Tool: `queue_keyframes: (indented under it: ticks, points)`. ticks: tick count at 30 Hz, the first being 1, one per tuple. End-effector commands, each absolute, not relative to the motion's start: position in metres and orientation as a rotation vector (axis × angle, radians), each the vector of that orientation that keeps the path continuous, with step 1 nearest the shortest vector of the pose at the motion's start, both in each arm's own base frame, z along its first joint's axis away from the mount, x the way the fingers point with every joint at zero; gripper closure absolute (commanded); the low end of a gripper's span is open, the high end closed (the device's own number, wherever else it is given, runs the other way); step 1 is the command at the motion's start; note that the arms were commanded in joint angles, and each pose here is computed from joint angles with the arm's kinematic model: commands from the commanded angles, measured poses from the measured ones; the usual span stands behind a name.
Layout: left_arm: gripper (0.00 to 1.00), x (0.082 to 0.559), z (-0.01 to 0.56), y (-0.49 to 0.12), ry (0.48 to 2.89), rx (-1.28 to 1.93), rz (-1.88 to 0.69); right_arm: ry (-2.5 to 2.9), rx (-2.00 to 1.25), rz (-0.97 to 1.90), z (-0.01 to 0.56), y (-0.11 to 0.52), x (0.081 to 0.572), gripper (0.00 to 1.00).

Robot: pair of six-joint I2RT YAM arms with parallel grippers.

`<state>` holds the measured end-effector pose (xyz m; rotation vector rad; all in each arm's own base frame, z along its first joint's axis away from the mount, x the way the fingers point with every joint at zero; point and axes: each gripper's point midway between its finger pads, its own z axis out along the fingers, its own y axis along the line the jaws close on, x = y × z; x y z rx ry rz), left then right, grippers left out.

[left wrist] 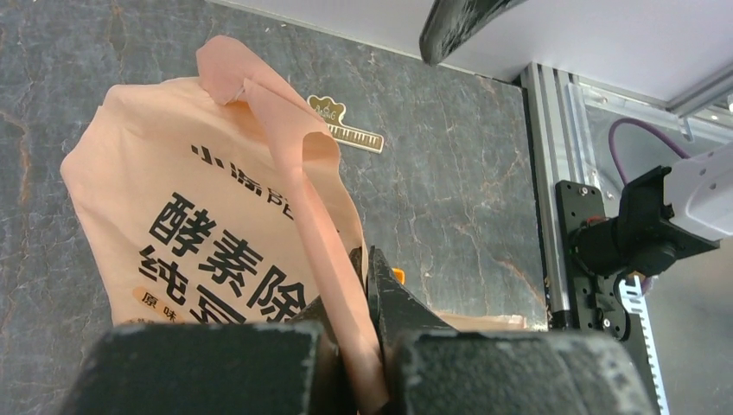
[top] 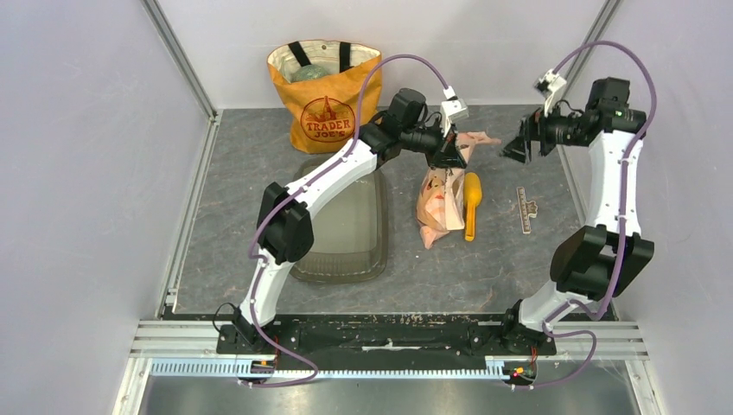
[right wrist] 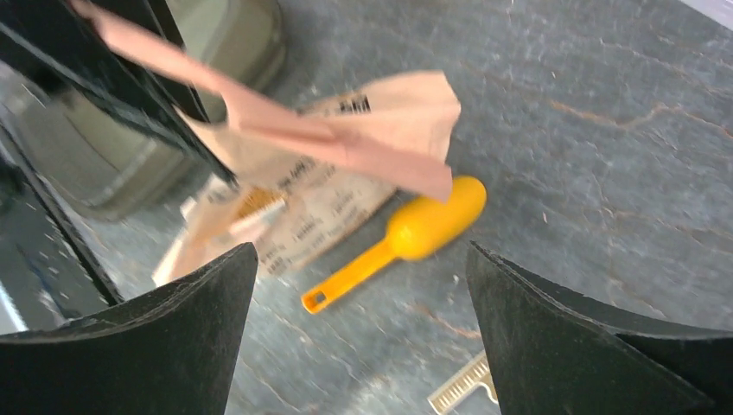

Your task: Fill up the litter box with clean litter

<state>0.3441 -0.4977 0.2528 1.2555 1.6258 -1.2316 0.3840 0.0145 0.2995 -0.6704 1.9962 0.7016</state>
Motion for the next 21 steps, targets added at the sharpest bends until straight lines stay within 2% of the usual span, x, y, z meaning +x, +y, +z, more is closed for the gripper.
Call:
queue_keyframes:
  ticks: [1, 15, 17, 18, 21]
  points:
    - [0.98, 0.32, 0.305, -0.494, 1.398, 1.375, -1.316, 1.913, -0.978, 0.441, 0.285, 0.003, 0.374, 0.03]
    - [0.98, 0.313, 0.321, -0.493, 1.364, 1.409, -1.412, 1.713, -1.198, 0.34, 0.276, 0.073, 0.423, 0.05]
    - [0.98, 0.314, 0.323, -0.492, 1.357, 1.409, -1.417, 1.71, -1.203, 0.338, 0.275, 0.074, 0.428, 0.23]
    - [0.98, 0.315, 0.326, -0.491, 1.355, 1.404, -1.413, 1.711, -1.203, 0.327, 0.277, 0.073, 0.429, 0.4]
    - [0.98, 0.325, 0.334, -0.487, 1.368, 1.358, -1.404, 1.741, -1.188, 0.294, 0.28, 0.067, 0.428, 1.0]
